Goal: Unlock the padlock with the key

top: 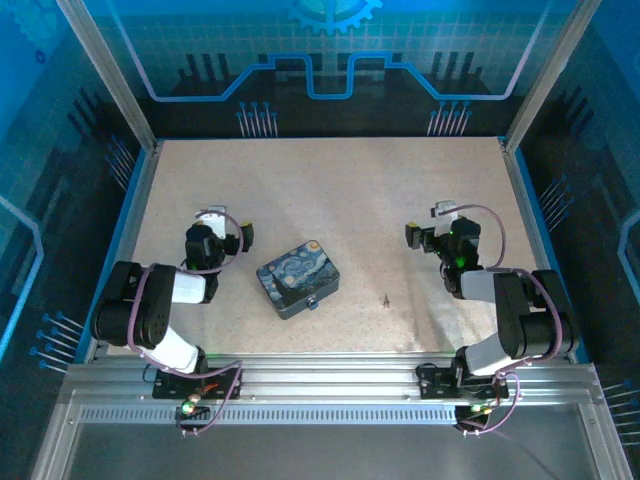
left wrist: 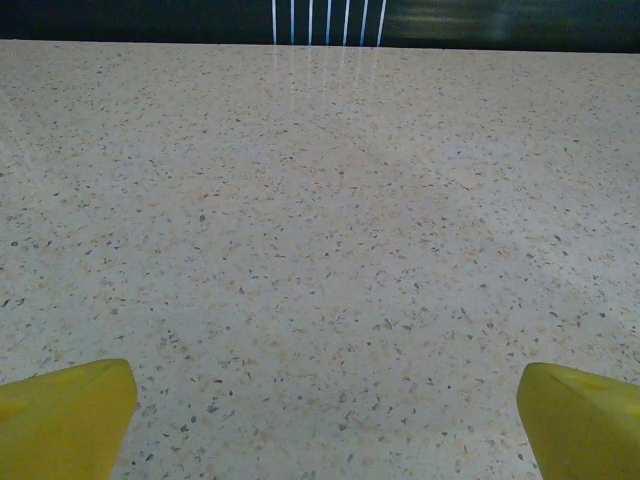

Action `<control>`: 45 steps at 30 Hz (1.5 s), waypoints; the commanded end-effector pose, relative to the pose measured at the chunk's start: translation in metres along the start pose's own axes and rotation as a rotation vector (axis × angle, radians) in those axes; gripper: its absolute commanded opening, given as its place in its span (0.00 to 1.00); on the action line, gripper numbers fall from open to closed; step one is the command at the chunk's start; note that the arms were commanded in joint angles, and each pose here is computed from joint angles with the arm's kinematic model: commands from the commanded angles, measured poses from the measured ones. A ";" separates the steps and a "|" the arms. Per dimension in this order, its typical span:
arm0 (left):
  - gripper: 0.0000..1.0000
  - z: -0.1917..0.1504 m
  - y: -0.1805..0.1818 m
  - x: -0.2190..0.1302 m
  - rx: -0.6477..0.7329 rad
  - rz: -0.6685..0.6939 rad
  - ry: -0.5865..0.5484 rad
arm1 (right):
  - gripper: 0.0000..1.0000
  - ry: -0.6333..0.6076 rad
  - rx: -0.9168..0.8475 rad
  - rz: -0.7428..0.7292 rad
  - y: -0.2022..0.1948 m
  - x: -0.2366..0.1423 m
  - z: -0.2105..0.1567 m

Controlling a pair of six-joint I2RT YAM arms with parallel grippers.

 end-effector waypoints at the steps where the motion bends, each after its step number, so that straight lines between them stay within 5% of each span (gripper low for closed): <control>1: 0.99 0.008 0.000 -0.001 -0.009 -0.013 -0.025 | 1.00 -0.003 -0.011 0.000 0.003 0.002 0.001; 45: 0.99 0.015 0.006 -0.014 -0.025 0.027 -0.071 | 1.00 -0.003 -0.001 0.001 0.002 0.001 0.004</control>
Point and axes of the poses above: each hand's point on the last joint's axis, 136 mm out from that joint toward the fingers, its own x axis out along the fingers, its own y axis along the line the jaws close on, z = x × y, the point moved 4 cm from there along -x, back along the fingers, and after that the axes turned 12 degrees about x, right-handed, at the moved point
